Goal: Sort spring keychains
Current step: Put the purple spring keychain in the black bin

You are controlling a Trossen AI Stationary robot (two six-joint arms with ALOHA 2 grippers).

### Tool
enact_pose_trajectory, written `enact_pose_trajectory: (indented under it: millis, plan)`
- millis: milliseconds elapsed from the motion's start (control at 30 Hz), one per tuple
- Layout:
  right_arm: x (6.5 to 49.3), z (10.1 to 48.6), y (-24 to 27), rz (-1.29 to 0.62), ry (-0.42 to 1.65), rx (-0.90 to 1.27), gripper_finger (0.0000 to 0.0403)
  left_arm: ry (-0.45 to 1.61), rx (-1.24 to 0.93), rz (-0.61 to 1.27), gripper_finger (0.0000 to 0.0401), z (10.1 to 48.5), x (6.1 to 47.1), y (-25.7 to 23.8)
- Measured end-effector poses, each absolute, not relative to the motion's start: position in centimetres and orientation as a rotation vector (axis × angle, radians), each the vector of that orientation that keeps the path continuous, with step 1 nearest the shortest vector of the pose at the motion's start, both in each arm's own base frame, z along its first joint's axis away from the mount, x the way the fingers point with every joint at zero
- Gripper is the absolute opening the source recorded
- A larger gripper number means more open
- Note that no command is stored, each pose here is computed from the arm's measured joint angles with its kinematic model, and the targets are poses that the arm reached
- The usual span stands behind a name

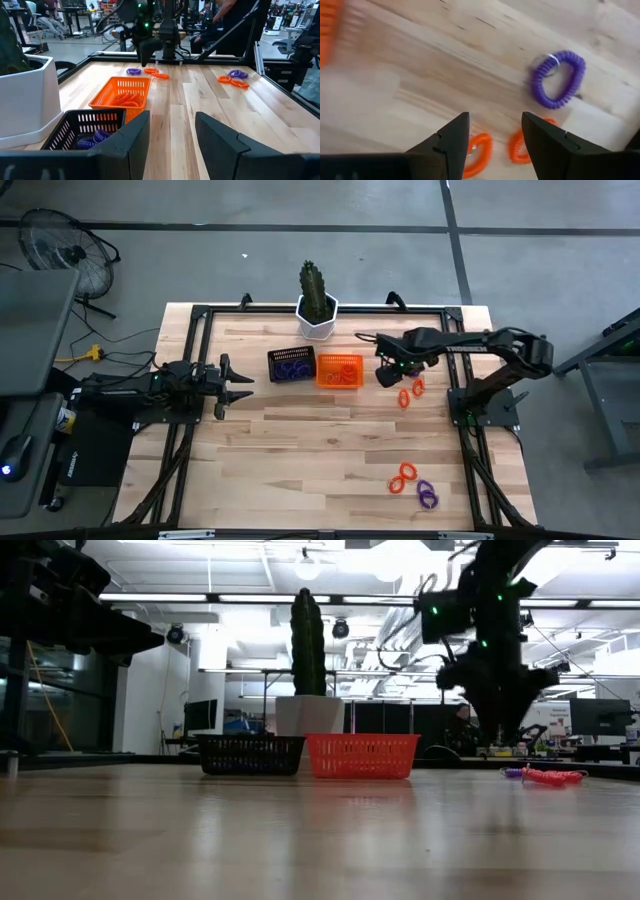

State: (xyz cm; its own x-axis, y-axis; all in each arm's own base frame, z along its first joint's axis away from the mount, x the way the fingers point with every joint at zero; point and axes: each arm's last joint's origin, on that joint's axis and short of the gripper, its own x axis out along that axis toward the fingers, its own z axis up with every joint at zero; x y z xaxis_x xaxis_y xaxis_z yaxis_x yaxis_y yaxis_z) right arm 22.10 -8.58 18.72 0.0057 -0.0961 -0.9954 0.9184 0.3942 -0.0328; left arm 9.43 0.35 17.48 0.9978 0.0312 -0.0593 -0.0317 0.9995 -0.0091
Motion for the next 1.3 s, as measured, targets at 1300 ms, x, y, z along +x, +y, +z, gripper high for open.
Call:
enact_pose_trajectory:
  millis: [1300]
  plan:
    - [18.9, 12.5, -13.6, -0.959, 1.375, 1.033, 0.0175, 0.059, -0.010, 0.032, 0.0156, 17.5, 9.4, 0.3]
